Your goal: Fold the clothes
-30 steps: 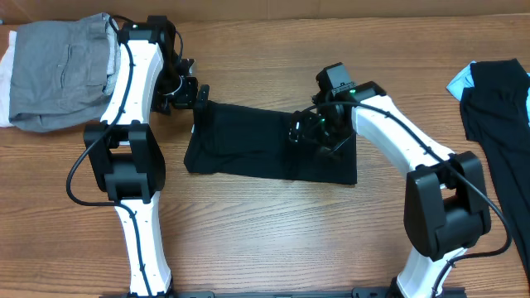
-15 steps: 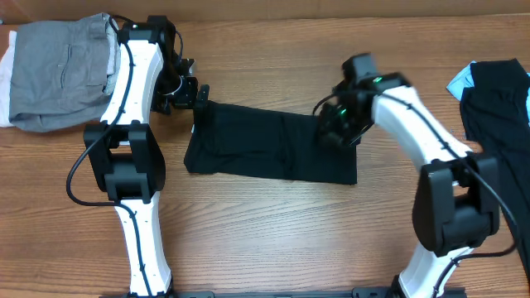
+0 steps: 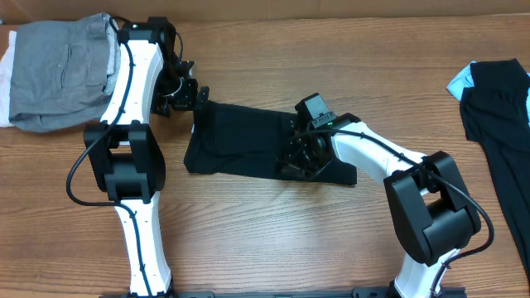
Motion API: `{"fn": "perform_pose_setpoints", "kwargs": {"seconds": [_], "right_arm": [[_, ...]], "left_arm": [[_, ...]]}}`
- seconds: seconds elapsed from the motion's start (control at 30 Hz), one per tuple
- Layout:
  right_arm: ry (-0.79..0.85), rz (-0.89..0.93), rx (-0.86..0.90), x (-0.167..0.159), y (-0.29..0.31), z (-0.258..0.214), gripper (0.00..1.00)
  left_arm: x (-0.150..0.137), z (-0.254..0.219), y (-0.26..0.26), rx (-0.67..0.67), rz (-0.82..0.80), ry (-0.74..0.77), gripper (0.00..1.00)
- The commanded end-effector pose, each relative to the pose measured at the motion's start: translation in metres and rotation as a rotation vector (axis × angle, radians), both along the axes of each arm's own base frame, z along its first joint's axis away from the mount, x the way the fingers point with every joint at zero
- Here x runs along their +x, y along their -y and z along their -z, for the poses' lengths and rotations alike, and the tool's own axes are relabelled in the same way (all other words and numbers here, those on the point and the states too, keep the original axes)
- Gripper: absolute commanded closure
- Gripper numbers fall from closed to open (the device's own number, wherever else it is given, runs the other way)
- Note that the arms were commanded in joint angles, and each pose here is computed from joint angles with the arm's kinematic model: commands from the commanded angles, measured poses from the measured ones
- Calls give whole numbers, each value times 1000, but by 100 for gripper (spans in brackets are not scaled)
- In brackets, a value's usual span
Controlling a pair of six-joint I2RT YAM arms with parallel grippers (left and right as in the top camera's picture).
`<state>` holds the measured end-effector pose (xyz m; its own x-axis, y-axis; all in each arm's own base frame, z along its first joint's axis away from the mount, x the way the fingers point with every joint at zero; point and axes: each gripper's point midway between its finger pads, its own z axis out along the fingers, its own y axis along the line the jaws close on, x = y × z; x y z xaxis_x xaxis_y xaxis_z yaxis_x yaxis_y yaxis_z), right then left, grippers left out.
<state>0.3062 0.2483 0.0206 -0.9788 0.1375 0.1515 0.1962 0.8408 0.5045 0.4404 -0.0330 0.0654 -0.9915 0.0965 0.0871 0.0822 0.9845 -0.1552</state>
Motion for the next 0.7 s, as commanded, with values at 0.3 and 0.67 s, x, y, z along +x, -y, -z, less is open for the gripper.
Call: {"fn": "perform_pose_setpoints", "kwargs": {"seconds": [0.3,0.67], "right_arm": [[174,174,-304,81,145,-141,0],[41,412,-372,69,249,-145,0]], "left_arm": [[9,0,-27,-120,-90,29,0],[-7,8,-48,-330,-90,15,0]]}}
